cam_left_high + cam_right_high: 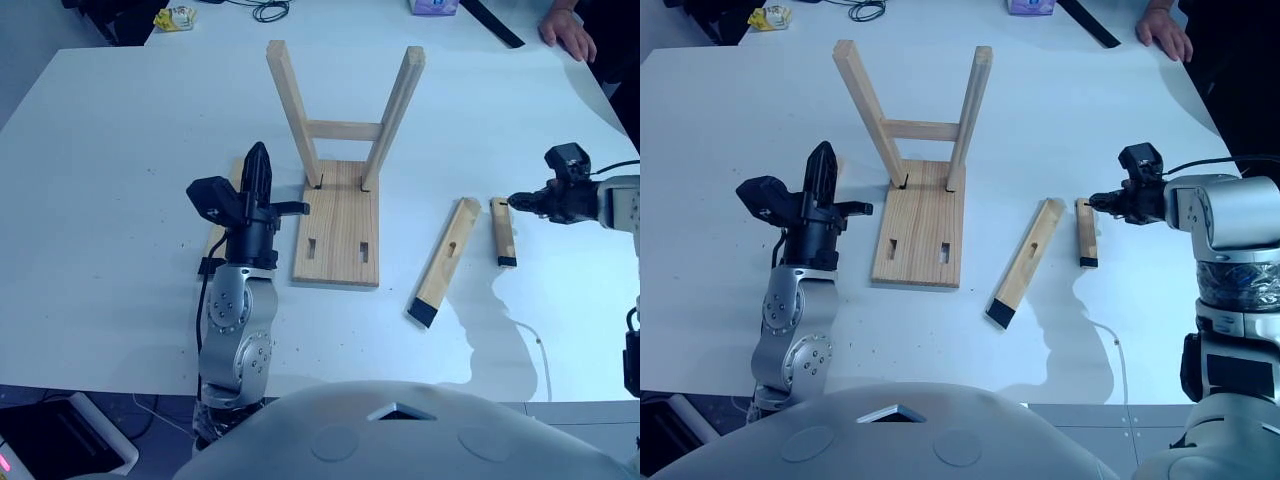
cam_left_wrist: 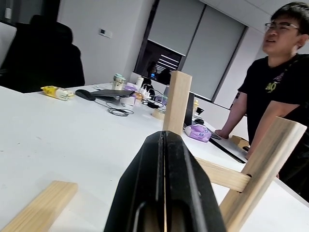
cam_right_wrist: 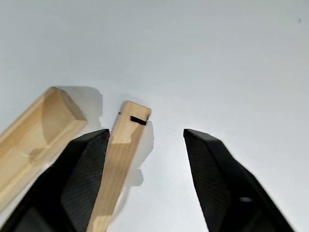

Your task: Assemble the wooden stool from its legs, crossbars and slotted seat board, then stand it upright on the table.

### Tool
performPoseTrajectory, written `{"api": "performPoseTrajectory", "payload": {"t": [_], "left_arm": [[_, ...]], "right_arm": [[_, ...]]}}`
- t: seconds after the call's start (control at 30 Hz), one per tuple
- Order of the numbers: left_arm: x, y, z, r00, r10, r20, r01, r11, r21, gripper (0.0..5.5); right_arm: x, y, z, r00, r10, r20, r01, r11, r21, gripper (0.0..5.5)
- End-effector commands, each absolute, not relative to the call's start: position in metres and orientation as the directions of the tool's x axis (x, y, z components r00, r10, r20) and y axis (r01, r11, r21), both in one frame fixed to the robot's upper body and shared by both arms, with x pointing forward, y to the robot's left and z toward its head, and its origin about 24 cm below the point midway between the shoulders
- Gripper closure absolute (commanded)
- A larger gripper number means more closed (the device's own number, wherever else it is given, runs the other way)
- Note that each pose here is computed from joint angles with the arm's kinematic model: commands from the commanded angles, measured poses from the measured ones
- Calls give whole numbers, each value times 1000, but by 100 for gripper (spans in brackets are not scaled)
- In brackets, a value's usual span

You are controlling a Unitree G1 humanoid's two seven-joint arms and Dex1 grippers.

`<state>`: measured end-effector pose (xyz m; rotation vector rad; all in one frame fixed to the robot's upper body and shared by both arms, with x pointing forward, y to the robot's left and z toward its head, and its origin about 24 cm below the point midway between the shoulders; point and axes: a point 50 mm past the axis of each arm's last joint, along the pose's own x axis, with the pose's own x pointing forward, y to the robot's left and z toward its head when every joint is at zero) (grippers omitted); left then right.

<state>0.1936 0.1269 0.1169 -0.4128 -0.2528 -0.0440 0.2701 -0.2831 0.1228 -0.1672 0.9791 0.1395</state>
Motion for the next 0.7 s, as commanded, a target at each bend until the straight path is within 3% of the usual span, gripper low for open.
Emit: {"api": "performPoseTrajectory", "payload": {"t": [0.03, 0.5, 0.7], "left_arm": [[192, 122, 115, 969, 67, 237, 47, 893, -447, 550], [194, 126, 116, 974, 17, 228, 79, 910, -406, 550], [193, 129, 120, 973, -6, 230, 100, 911, -399, 550]], "right_arm": [[277, -279, 127, 527, 63, -847, -223, 973, -66, 266], [241, -274, 82, 394, 79, -916, -182, 983, 6, 266], [228, -272, 84, 393, 102, -914, -139, 989, 51, 266]]}}
